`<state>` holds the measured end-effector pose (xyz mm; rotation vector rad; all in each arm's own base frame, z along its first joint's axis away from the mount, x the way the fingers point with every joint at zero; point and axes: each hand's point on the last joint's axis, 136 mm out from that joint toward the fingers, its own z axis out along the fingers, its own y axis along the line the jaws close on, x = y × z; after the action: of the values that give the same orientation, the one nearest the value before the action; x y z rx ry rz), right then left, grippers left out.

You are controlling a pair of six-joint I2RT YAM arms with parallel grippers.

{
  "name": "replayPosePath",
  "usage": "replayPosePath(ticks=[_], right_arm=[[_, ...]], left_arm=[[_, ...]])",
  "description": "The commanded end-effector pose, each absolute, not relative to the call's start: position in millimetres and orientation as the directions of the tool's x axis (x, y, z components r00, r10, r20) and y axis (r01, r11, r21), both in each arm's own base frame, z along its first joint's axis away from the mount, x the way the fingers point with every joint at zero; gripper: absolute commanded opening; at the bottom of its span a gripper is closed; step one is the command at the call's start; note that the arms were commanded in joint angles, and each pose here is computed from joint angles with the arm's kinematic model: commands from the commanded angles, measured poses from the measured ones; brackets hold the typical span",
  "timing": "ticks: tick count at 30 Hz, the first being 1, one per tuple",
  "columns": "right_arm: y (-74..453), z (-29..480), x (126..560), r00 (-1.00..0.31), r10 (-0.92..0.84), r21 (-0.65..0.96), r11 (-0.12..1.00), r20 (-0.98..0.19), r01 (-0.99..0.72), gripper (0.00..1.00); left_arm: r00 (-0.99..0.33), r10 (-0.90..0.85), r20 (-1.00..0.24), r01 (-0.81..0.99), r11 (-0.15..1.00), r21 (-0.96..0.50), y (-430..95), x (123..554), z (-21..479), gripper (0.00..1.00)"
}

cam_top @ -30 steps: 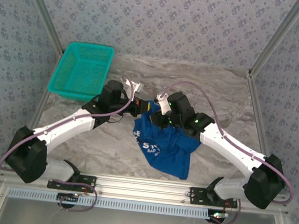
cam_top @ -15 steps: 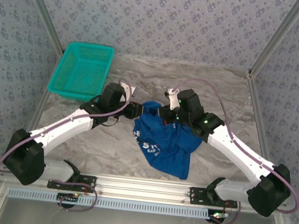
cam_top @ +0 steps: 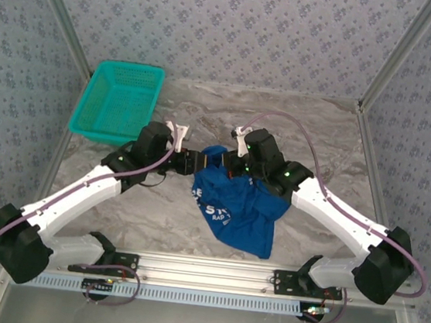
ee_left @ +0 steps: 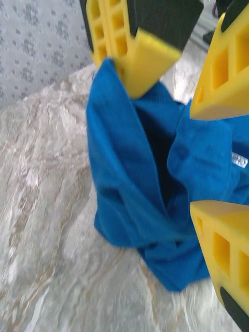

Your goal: Fold the inside-out t-shirt

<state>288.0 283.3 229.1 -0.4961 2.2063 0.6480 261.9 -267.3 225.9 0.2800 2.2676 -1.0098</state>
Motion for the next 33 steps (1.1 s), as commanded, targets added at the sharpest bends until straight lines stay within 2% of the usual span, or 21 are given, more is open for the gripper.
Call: replayPosePath(ticks=[1,6,12,15,19,24,28,33], right_arm=[[287.1,247.9,294.4,-0.605,-0.082,0.313,0.796,-0.792,-0.518,0.00],[283.7,249.1,292.8,-0.599,-0.068,0.316,0.798,-0.798,-0.513,0.00],[279.0,251.0,292.1,-0.583,-0.064,0.303,0.805,-0.810,-0.509,0.00],[280.6,250.0,291.7,-0.580,-0.063,0.308,0.799,-0.812,-0.517,0.00],[281.5,247.7,290.5,-0.586,-0.072,0.309,0.795,-0.807,-0.522,0.00],[279.5,251.2,290.5,-0.580,-0.072,0.303,0.796,-0.812,-0.524,0.00],[279.1,252.8,291.4,-0.578,-0.065,0.308,0.795,-0.813,-0.522,0.00],[276.2,253.7,292.4,-0.574,-0.066,0.300,0.800,-0.816,-0.519,0.00]], left_arm=[[-0.830,-0.156,-0.536,0.356,0.591,-0.724,-287.7,261.6,230.8,0.41],[-0.862,-0.209,-0.461,0.283,0.557,-0.781,-304.0,274.0,223.7,0.41],[-0.883,-0.229,-0.410,0.206,0.597,-0.776,-302.6,277.8,206.9,0.45],[-0.870,-0.224,-0.439,0.213,0.631,-0.746,-298.5,277.9,203.6,0.48],[-0.814,-0.122,-0.567,0.333,0.703,-0.629,-295.3,282.2,201.1,0.50],[-0.824,-0.032,-0.565,0.384,0.703,-0.599,-306.8,278.9,192.0,0.51],[-0.841,-0.008,-0.541,0.404,0.656,-0.637,-319.1,273.8,188.3,0.49],[-0.870,0.005,-0.493,0.393,0.612,-0.686,-329.0,267.8,185.0,0.38]])
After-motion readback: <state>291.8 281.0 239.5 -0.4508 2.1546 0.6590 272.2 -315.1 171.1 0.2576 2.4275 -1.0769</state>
